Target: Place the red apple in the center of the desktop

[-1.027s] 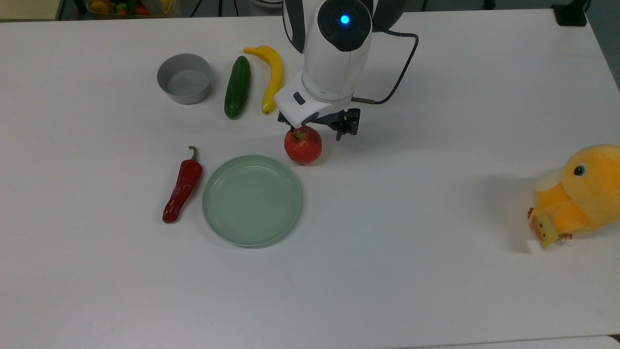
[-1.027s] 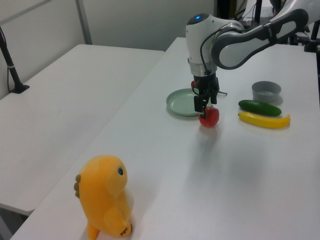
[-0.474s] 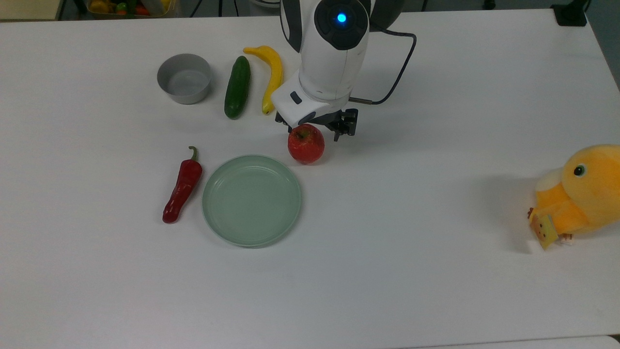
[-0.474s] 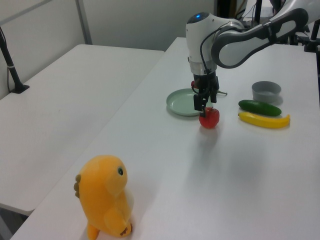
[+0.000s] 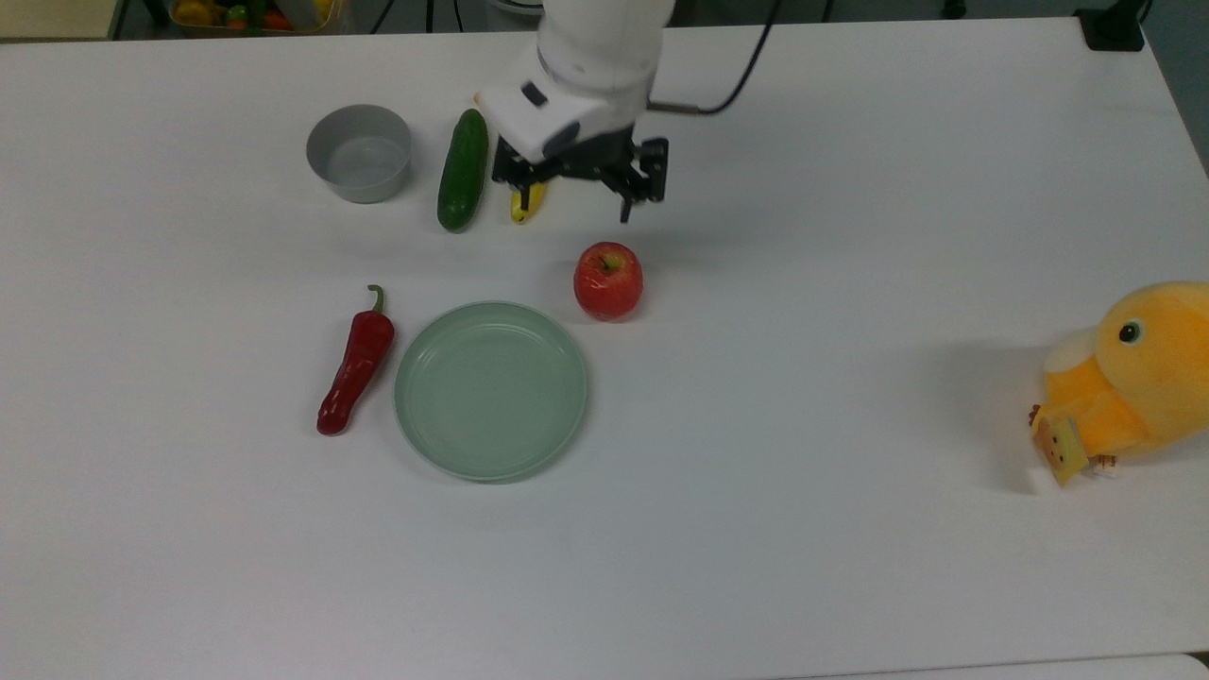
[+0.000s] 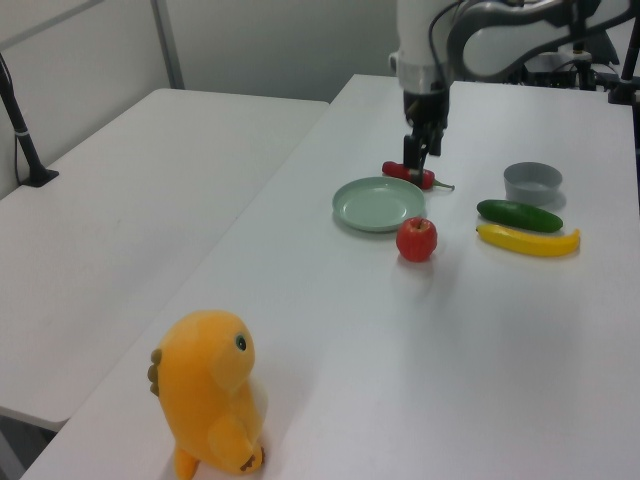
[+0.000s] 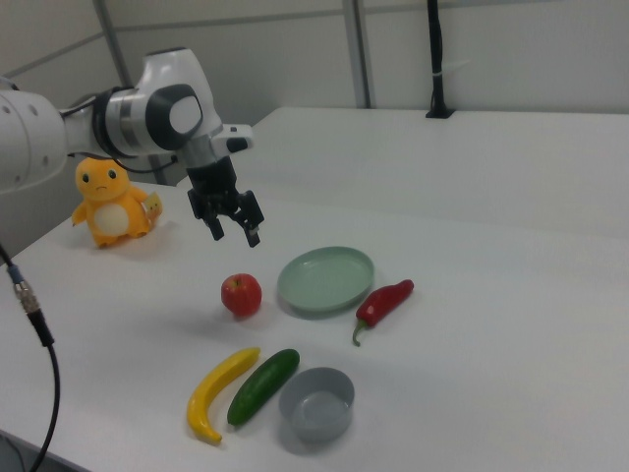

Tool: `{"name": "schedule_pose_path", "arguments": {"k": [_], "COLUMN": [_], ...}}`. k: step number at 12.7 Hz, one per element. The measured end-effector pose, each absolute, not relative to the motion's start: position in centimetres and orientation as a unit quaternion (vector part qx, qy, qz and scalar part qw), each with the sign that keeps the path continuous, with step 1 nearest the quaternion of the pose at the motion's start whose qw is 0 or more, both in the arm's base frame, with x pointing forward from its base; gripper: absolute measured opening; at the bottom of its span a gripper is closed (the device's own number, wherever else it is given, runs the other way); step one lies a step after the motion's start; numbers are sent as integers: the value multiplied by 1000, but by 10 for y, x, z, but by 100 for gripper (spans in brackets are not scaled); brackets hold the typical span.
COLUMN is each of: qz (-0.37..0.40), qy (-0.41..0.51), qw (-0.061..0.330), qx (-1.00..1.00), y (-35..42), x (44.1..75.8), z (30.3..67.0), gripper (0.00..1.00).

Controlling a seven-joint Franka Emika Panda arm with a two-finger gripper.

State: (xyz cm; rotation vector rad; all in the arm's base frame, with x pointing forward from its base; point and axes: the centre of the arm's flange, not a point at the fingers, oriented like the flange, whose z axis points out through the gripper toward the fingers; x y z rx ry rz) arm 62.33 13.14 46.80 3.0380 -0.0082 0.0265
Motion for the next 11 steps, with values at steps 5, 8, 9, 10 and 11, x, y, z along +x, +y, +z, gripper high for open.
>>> {"name": "schedule_pose_path", "arguments": {"k": [5,8,9,10,11], "qz": [30,24,26,26,25], "qy": [1,-28,-33,-35,-34], "qw": [21,-11,-17,-18,-18], "qx": [999,999,999,999,999], "y": [98,68,62,60,60], "x": [589,578,576,573,570], "z": [522,540,544,545,545], "gripper": [100,100,100,100,100]}}
